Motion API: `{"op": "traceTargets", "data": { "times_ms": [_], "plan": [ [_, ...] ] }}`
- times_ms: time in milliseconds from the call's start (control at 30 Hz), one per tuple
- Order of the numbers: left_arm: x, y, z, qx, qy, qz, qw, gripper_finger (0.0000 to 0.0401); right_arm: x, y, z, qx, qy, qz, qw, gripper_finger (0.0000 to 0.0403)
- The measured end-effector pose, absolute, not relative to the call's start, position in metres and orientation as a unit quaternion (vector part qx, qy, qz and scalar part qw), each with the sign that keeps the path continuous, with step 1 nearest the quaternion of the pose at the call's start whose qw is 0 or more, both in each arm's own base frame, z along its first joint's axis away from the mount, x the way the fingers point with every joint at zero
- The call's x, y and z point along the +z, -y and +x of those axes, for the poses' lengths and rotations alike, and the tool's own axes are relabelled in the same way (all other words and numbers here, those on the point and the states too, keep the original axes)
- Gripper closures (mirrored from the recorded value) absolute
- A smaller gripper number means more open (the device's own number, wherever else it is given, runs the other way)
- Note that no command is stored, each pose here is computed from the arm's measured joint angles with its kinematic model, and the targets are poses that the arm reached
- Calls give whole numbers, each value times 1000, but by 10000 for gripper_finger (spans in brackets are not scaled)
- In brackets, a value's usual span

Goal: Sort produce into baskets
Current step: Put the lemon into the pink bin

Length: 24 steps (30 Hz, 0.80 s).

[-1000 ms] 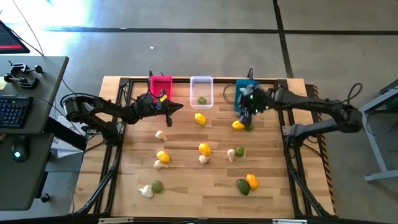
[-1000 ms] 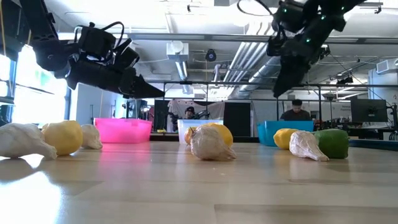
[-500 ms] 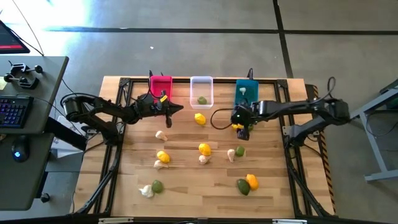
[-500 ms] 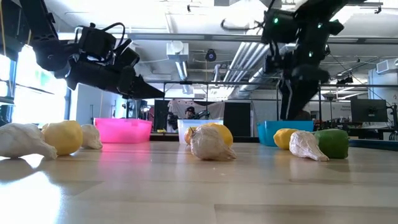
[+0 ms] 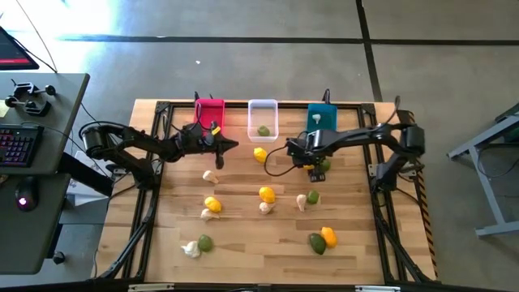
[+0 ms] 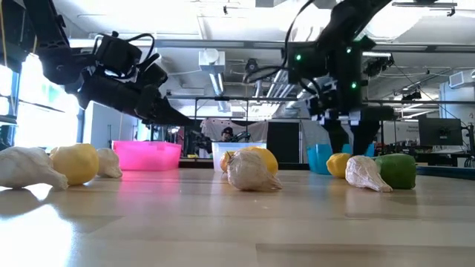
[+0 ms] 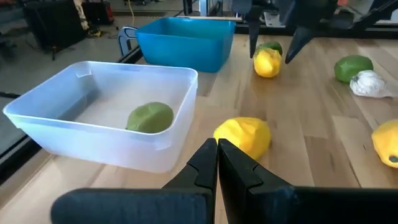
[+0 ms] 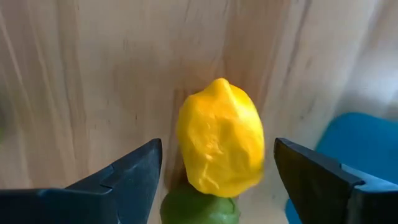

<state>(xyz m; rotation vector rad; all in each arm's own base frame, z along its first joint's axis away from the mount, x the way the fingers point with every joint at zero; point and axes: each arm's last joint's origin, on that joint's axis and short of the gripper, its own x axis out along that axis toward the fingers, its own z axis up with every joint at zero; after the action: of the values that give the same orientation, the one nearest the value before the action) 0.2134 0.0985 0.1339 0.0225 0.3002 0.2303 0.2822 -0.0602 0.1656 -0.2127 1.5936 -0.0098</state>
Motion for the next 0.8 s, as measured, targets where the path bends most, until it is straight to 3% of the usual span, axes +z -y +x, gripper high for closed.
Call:
{"op": "traceTargets", "data": {
  "times_ms": [233,533,800],
  "plan": [
    [132,-96,213,111,-153,11,982,401,157,61,287,-2,-723,-85,686,140],
    [128,-89,195,130,-102,6,986,401,160,60,295,-36,-687,-49,724,286],
    [133,-82,182,134,-47,4,990,401,165,34,324,-13,-580,-11,814,284]
  ]
}}
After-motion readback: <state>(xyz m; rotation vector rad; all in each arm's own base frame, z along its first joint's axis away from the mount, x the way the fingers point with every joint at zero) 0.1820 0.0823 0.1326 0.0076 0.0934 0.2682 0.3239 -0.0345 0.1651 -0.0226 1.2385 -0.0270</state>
